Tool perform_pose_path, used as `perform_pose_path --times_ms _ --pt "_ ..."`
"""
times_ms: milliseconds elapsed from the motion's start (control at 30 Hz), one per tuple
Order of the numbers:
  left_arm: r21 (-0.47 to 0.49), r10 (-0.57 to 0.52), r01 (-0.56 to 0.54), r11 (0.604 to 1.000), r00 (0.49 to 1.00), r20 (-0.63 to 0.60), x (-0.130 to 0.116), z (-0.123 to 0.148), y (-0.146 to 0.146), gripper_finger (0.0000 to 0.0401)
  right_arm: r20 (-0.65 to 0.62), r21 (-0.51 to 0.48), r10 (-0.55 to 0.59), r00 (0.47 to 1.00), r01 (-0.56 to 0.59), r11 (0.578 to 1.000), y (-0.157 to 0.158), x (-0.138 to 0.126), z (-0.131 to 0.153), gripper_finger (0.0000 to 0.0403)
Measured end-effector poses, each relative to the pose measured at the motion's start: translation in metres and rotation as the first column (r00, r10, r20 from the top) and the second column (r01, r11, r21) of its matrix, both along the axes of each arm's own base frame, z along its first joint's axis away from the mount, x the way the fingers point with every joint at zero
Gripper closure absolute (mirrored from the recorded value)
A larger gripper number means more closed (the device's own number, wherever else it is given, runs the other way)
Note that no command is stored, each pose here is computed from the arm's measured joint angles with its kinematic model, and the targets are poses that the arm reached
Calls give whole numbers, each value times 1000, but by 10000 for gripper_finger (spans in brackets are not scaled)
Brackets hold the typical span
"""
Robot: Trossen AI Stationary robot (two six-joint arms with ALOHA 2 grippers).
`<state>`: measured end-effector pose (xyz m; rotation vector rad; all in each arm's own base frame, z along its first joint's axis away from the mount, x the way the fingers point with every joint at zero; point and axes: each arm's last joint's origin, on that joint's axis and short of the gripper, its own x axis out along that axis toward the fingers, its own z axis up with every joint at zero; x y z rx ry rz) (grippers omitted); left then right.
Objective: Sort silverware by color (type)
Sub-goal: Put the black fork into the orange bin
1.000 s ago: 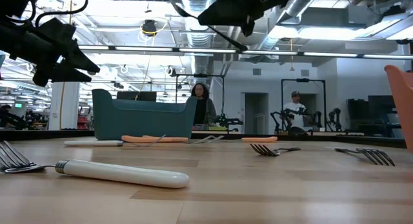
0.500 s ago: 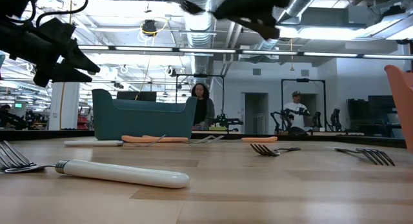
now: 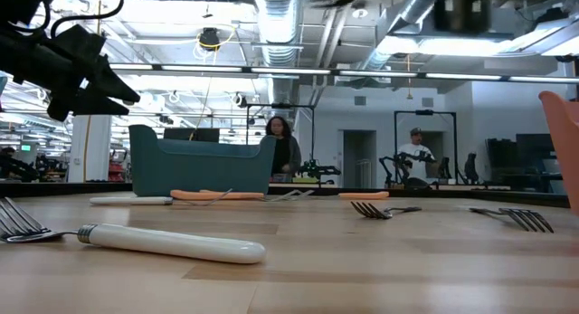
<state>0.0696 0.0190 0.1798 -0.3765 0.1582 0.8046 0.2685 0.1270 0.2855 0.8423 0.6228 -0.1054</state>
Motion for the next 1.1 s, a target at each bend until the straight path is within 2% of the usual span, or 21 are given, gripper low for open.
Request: perform_pose_path --times_ms 67,233,567,1000,1100 --pt "-5 2 -2 1000 1000 5 0 0 0 166 -34 47 15 999 -13 999 3 -13 6 380" --pt "-7 3 -3 1000 1000 2 0 0 0 166 -96 147 -28 995 42 988 4 -45 21 380" --pt "-20 2 -2 1000 1000 10 0 -1 0 166 -247 171 -85 965 130 977 -12 -95 32 380" --pt "-25 5 -5 1000 1000 15 0 -1 0 166 -390 276 -95 916 214 937 -21 -133 38 380" --pt "-25 5 -5 1000 1000 15 0 -1 0 166 -450 298 -101 887 255 920 -19 -138 36 380"
